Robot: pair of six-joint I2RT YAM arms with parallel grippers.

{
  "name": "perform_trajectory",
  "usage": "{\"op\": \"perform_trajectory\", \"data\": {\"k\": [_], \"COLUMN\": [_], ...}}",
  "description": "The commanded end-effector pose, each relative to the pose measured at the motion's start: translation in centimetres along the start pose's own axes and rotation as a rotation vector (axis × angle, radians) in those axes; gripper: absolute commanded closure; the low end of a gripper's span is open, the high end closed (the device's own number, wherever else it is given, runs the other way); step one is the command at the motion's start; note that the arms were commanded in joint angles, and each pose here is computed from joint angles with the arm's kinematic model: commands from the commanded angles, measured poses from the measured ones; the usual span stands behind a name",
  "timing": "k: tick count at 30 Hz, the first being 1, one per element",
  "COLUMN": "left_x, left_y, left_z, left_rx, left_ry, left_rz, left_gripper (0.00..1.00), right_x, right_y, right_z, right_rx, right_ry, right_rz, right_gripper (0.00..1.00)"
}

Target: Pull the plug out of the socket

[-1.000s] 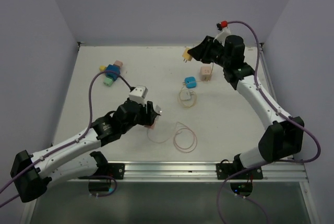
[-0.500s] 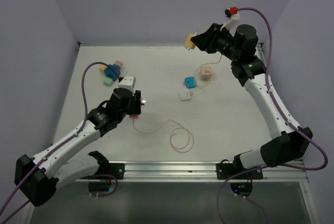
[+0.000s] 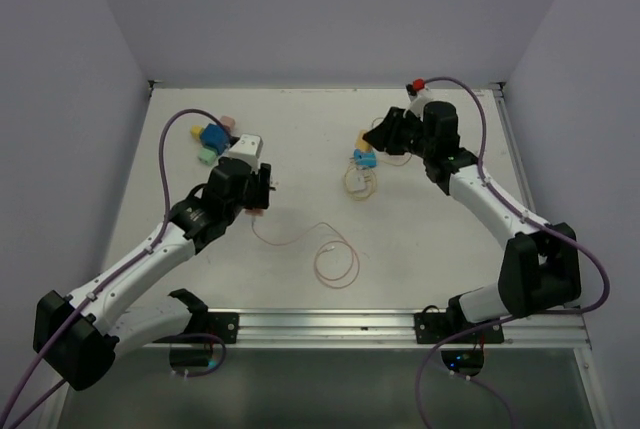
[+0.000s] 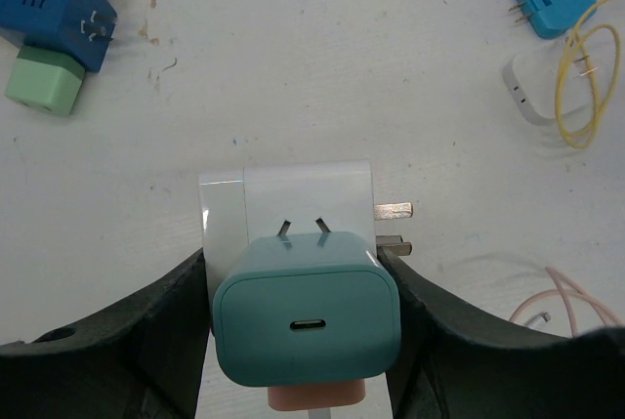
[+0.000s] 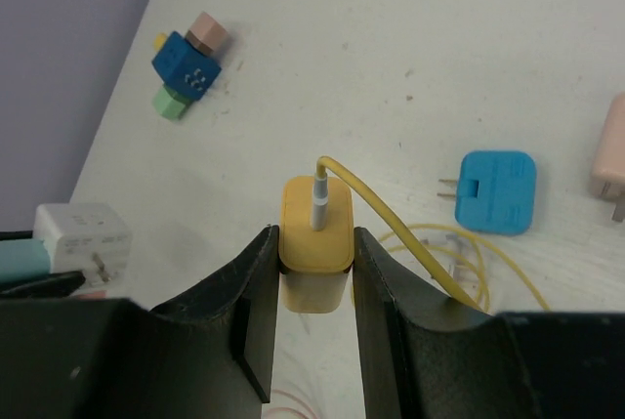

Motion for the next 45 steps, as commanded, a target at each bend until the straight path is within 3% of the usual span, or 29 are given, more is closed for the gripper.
{"op": "perform_trajectory", "data": {"k": [1, 8, 16, 20, 21, 23, 24, 30, 35, 40, 45], "left_x": [-1.9, -1.7, -1.5, -1.4, -1.4, -1.3, -1.4, -1.5, -1.4, -1.5, -2.1], "left_y": [0.1, 0.1, -0.2, -0.4, -0.5, -0.5, -0.5, -0.7, -0.8, -1.4, -3.0], "left_z": [-0.2, -0.2, -0.2, -0.1, -0.1, -0.1, -0.1, -0.2, -0.1, -0.2, -1.0], "left_rx": [0.012, 0.019, 0.047, 0.060, 0.067, 0.067, 0.067, 0.082, 0.094, 0.145, 0.297], "left_ry": [-0.107, -0.108, -0.107, -0.105, -0.108, -0.106, -0.109, -0.113, -0.111, -0.120, -0.179], "left_rz": [-0.010, -0.003, 0.002, 0.009, 0.008, 0.009, 0.009, 0.012, 0.017, 0.042, 0.088], "left_gripper": [1.00, 1.00, 1.00, 1.00, 1.00, 1.00, 1.00, 1.00, 1.00, 1.00, 1.00], "right_x": [0.5, 7.4, 9.8, 10.3, 10.4, 10.5, 10.5, 10.2, 8.2, 7.6, 7.0], "right_y": [-1.2, -5.3, -7.4, -8.1, -8.3, -9.0, -9.0, -9.0, -7.1, -5.4, -1.0], "right_z": [0.7, 2.8, 5.7, 6.2, 6.1, 5.7, 5.2, 2.4, 0.2, -2.3, -4.0], "right_rx": [-0.006, 0.012, 0.016, 0.039, 0.050, 0.073, 0.086, 0.170, 0.179, 0.179, -0.029], "right_ry": [-0.068, 0.073, 0.155, 0.173, 0.171, 0.170, 0.177, 0.223, 0.201, 0.214, 0.182], "right_rz": [-0.008, 0.133, 0.218, 0.248, 0.251, 0.258, 0.256, 0.197, 0.148, 0.141, 0.212], "right_gripper": [1.00, 1.00, 1.00, 0.82, 0.70, 0.60, 0.49, 0.15, 0.02, 0.01, 0.01]}}
Point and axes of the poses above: each gripper's point midway between its finger pads, its own z axis out along the fingers, its own y axis along the line the jaws close on, x = y × z, the point moved 5 cm from there along -z, back along the fingers, and after that the axes turned 8 degrees about z, right-handed, at the moved point
